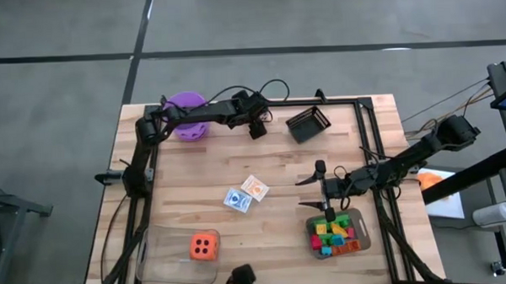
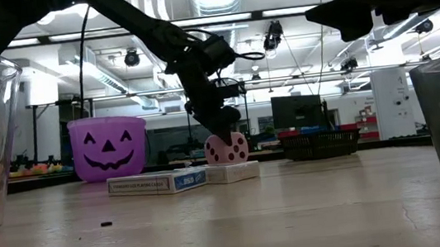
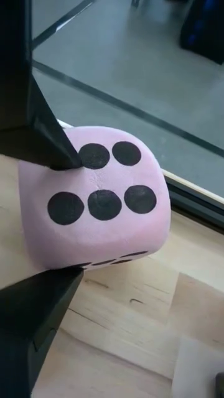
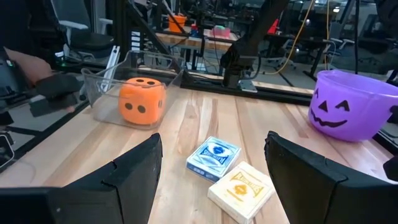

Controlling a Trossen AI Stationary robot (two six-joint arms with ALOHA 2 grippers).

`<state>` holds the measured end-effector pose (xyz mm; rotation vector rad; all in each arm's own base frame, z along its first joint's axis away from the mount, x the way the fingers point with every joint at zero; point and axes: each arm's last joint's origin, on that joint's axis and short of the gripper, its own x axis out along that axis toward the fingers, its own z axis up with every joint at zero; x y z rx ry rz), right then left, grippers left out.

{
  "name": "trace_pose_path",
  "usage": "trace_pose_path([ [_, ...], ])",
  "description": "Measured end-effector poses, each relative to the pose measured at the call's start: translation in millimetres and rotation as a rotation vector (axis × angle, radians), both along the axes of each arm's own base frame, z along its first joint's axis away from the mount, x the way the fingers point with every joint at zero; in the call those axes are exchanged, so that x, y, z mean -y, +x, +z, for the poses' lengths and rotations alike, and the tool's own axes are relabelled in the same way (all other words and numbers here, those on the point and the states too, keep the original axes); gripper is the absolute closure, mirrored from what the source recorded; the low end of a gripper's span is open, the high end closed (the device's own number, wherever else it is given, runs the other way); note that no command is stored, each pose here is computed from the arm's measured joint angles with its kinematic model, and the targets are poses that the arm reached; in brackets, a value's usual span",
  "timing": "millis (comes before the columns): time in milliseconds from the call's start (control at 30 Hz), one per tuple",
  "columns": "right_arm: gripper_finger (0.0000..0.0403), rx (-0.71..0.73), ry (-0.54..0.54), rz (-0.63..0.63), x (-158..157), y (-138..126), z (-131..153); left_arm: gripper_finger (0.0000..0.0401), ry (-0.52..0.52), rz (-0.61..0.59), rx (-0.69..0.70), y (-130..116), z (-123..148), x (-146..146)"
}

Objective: Pick & Place Toys
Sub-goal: Put the pink dice into the transparent bin

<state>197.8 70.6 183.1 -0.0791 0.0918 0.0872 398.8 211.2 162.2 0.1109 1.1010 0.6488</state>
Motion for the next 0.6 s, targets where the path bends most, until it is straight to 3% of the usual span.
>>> trace_pose_path([
  [333, 0.0126, 0.001, -0.002, 0.000, 0, 0, 0, 0.0329, -0.020, 0.022, -0.017, 1, 1, 7],
  [600, 0.0126, 0.001, -0.002, 0.000, 0, 0, 0, 0.0351, -0.046, 0.002, -0.077, -1, 0, 17],
])
